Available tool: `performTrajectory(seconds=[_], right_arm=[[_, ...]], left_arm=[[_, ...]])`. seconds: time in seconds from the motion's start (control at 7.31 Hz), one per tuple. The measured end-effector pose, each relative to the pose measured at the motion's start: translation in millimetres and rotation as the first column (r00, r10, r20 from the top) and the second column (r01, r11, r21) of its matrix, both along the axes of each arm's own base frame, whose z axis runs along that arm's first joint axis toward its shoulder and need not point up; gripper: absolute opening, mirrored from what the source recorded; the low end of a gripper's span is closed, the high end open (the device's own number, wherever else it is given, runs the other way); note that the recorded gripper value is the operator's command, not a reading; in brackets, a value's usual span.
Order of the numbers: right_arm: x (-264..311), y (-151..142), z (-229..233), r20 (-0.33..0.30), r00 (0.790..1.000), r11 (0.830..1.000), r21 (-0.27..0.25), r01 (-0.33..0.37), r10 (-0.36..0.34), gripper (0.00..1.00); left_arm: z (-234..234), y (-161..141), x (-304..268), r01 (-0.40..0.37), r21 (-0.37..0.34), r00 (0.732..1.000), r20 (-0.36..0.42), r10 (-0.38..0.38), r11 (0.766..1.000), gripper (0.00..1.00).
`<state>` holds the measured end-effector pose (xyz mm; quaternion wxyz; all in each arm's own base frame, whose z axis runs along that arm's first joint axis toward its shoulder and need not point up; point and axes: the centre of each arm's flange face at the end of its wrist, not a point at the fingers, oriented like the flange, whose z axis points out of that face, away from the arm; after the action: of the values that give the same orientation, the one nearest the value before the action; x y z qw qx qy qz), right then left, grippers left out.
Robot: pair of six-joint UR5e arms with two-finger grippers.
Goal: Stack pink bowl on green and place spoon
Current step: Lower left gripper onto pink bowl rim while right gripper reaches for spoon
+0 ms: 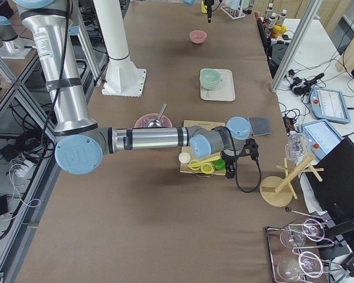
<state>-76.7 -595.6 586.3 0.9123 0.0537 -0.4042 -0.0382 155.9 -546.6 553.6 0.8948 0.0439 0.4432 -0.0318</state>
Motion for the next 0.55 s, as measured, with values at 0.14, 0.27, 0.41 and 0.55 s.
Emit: performTrajectory(seconds=[0.14,0.27,0.41,0.55], right_arm=[[-12,1,-7,0.004,1.0,1.0,-0.002,0.005,-0.005,1.0],[-22,2,-12,0.007,1.0,1.0,-0.002,0.015,-0.015,1.0],[-34,3,-17,0.011,1.0,1.0,-0.011,0.019,-0.019,1.0],[-49,6,-25,0.018,1.0,0.999,-0.032,0.014,-0.013,1.0]], left_arm=[[-1,5,19,-0.018,-0.02,1.0,-0.002,0.018,1.0,0.96],[5,15,31,-0.04,-0.033,0.999,0.002,0.04,0.999,0.95],[15,27,42,-0.066,-0.047,0.998,0.01,0.066,0.997,0.91],[22,36,49,-0.086,-0.058,0.996,0.015,0.087,0.995,0.73]])
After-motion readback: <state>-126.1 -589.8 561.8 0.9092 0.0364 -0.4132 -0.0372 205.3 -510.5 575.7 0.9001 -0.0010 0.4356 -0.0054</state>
